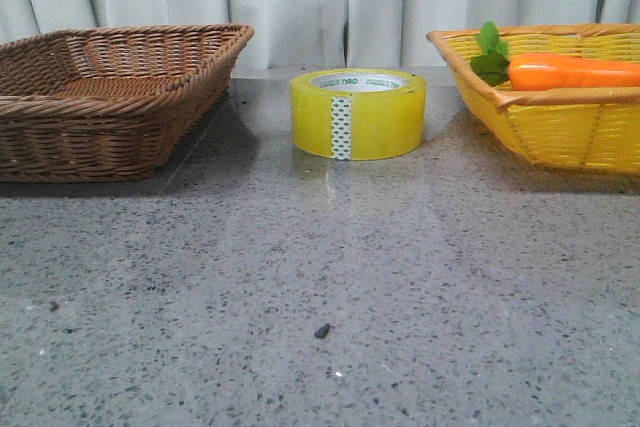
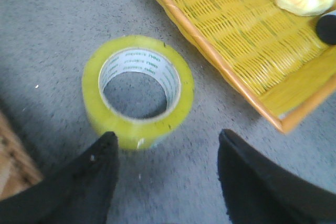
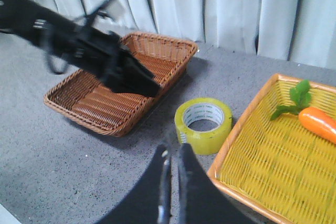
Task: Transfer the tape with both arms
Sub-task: 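Open the right gripper and withdraw it from the tape roll, then lower the left gripper onto the tape roll and grasp its rim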
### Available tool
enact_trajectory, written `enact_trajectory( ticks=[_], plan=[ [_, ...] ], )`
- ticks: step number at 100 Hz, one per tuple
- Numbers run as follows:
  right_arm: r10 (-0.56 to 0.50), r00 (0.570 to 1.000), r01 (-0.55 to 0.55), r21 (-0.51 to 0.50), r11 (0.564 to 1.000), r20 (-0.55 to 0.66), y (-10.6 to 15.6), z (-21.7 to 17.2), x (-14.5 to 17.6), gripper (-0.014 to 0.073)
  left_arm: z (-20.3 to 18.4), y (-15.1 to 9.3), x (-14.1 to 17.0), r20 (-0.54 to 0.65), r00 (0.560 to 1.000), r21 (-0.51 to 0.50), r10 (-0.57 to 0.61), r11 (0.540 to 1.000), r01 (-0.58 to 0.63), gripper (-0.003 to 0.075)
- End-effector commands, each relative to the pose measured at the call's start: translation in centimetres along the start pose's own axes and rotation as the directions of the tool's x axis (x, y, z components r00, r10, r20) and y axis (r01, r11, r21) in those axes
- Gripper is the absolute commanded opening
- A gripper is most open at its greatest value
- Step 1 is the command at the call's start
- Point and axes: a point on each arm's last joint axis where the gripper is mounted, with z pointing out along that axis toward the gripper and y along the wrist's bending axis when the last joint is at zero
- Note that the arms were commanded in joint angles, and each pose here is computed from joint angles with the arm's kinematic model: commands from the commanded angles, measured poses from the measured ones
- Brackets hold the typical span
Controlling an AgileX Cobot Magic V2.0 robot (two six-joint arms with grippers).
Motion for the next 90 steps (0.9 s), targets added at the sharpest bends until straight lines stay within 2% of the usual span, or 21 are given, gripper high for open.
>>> enact_trajectory(
  ticks=[1,16,34,90],
  plan=[
    [0.008,0.994,-0.009,0.008,1.000,0.105,0.1,-1.2,-0.8,-0.0056,0.1,-0.4,-2.9,0.071,0.997,0.011,-0.025,1.000,0.024,0.0388],
    [0.037,0.999,-0.037,0.006,0.999,0.036,0.1,-1.2,-0.2,-0.0056,3.1,0.8,-4.5,0.068,0.997,0.001,-0.027,1.000,0.027,0.0401],
    [0.063,0.998,-0.063,0.006,0.998,0.005,0.1,-1.2,0.1,-0.0056,5.4,2.1,-4.5,0.082,0.996,-0.044,-0.019,0.999,0.023,0.0497],
    [0.063,0.998,-0.063,0.008,0.998,0.001,0.1,-1.2,0.1,-0.0056,11.1,4.0,-2.5,-0.021,1.000,-0.079,-0.020,0.997,0.019,0.0494]
  ],
)
